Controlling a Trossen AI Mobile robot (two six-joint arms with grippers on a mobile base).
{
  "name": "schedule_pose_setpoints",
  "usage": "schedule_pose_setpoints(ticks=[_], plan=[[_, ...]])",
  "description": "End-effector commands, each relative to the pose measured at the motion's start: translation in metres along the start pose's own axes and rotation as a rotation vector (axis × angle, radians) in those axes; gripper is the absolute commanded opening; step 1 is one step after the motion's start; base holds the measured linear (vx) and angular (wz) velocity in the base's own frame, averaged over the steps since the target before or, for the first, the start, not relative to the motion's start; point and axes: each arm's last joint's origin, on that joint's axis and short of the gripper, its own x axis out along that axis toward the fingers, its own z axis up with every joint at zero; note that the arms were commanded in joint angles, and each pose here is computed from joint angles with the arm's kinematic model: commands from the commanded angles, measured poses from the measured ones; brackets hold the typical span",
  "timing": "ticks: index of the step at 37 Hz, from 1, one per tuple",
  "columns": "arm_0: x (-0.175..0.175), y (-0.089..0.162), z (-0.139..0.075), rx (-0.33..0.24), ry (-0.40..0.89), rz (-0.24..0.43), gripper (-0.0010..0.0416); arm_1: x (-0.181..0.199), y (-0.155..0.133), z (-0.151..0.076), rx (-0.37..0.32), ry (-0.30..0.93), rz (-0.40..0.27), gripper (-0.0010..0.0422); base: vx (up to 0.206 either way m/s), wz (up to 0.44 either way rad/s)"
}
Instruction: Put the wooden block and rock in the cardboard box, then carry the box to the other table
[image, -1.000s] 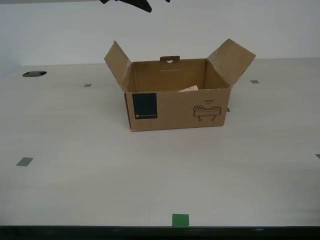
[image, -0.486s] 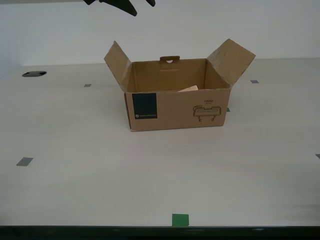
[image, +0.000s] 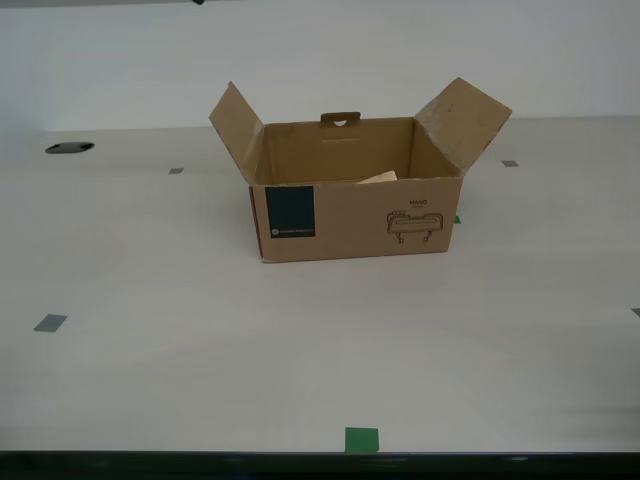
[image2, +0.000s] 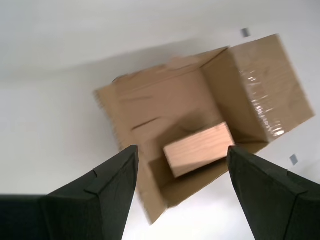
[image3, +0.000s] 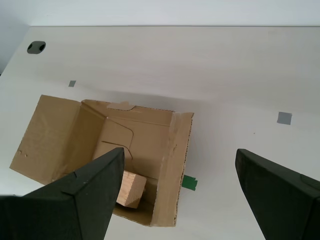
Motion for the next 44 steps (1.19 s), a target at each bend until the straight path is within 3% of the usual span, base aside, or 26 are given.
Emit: schedule_pose_setpoints(ticks=[1, 5, 24, 44], plan=[[0.000, -0.001, 0.000, -0.004, 0.002, -0.041, 0.0310, 0.002, 0.006, -0.002, -0.023, 0.030, 0.013, 0.0238, 0.000, 0.000], [-0.001, -0.003, -0.001, -0.001, 0.007, -0.111, 0.0316, 0.003, 0.008, -0.003, -0.029, 0.045, 0.016, 0.0238, 0.000, 0.000], [0.013, -0.009, -0.012, 0.016, 0.079, -0.110, 0.0315, 0.026, 0.019, -0.017, -0.077, 0.118, 0.032, 0.0238, 0.000, 0.000], [0.082, -0.037, -0.027, 0.091, 0.278, -0.084, 0.0315, 0.066, 0.038, -0.043, -0.171, 0.102, 0.035, 0.0238, 0.000, 0.000]])
